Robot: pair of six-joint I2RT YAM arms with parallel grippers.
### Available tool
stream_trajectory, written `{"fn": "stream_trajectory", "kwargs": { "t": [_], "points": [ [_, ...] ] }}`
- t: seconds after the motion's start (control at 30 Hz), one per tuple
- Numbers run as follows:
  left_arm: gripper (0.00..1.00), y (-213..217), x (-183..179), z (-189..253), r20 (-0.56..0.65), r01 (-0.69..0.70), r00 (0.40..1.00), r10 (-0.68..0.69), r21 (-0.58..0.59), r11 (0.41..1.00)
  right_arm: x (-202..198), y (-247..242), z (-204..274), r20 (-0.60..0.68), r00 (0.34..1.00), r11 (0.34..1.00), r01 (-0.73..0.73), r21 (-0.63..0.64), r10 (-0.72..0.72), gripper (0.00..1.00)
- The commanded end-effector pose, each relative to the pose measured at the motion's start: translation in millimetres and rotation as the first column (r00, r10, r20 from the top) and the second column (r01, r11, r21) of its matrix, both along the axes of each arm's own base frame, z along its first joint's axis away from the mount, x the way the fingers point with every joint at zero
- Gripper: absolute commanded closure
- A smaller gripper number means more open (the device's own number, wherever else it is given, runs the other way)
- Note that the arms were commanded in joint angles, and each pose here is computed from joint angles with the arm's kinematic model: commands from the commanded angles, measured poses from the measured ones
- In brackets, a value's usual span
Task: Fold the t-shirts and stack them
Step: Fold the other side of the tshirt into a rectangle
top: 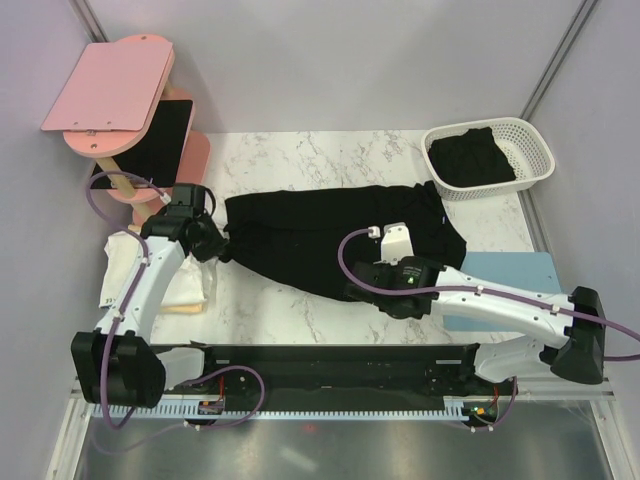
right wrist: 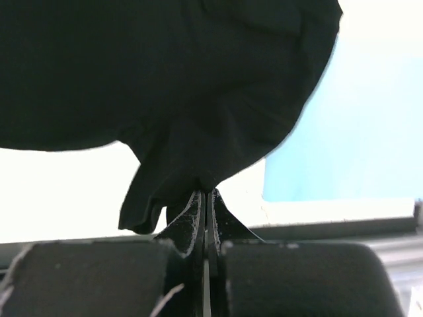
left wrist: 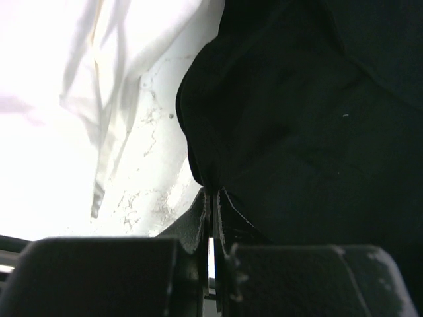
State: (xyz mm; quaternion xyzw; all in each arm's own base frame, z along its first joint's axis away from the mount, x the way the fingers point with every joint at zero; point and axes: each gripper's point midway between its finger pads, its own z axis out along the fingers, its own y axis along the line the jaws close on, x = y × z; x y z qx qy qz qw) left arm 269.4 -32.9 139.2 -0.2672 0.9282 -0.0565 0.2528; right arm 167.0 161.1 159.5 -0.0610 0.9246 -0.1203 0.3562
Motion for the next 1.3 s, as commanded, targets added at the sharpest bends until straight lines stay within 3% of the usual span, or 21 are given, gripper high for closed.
{"fn": "stream_trajectory", "kwargs": {
  "t": [0.0, 0.13, 0.2, 0.67, 0.87, 1.1, 1.27],
  "points": [
    [0.98, 10.4, 17.5, 13.7, 0.032, 0.016, 0.999, -0.018, 0.048, 0.999, 32.4, 29.8, 13.8, 0.113, 0.99, 0.992, -0.091, 0.086, 0.081, 1.0],
    [0.98, 14.4, 29.1, 18.0, 0.043, 0.015, 0.999, -0.018, 0.063, 0.998, 54.9, 46.8, 2.0, 0.117, 0.985, 0.991, -0.13, 0.032, 0.125, 1.0],
    [0.98, 16.9, 32.8, 17.7, 0.038, 0.017, 0.999, -0.019, 0.068, 0.998, 66.0, 57.7, 0.1, 0.123, 0.984, 0.988, -0.141, 0.069, 0.132, 1.0],
    [0.98, 30.4, 57.6, -5.5, -0.048, 0.026, 0.999, -0.024, 0.047, 0.999, 173.0, 7.0, -18.0, 0.088, 0.994, 0.992, -0.074, 0.103, 0.065, 1.0],
    [0.98, 25.2, 37.4, -2.1, -0.031, 0.05, 0.998, -0.049, 0.028, 0.998, 164.4, 6.4, -20.1, 0.078, 0.992, 0.983, -0.11, 0.148, 0.099, 1.0],
    [0.98, 11.1, 7.2, 3.1, -0.006, 0.076, 0.997, -0.077, -0.04, 0.996, 127.8, -7.7, 19.8, 0.148, 0.984, 0.955, -0.134, 0.265, 0.097, 1.0],
    [0.98, 2.7, -13.8, 5.7, 0.009, 0.082, 0.997, -0.081, -0.084, 0.993, 101.4, -18.7, 25.1, 0.13, 0.985, 0.948, -0.145, 0.283, 0.112, 1.0]
  ]
}}
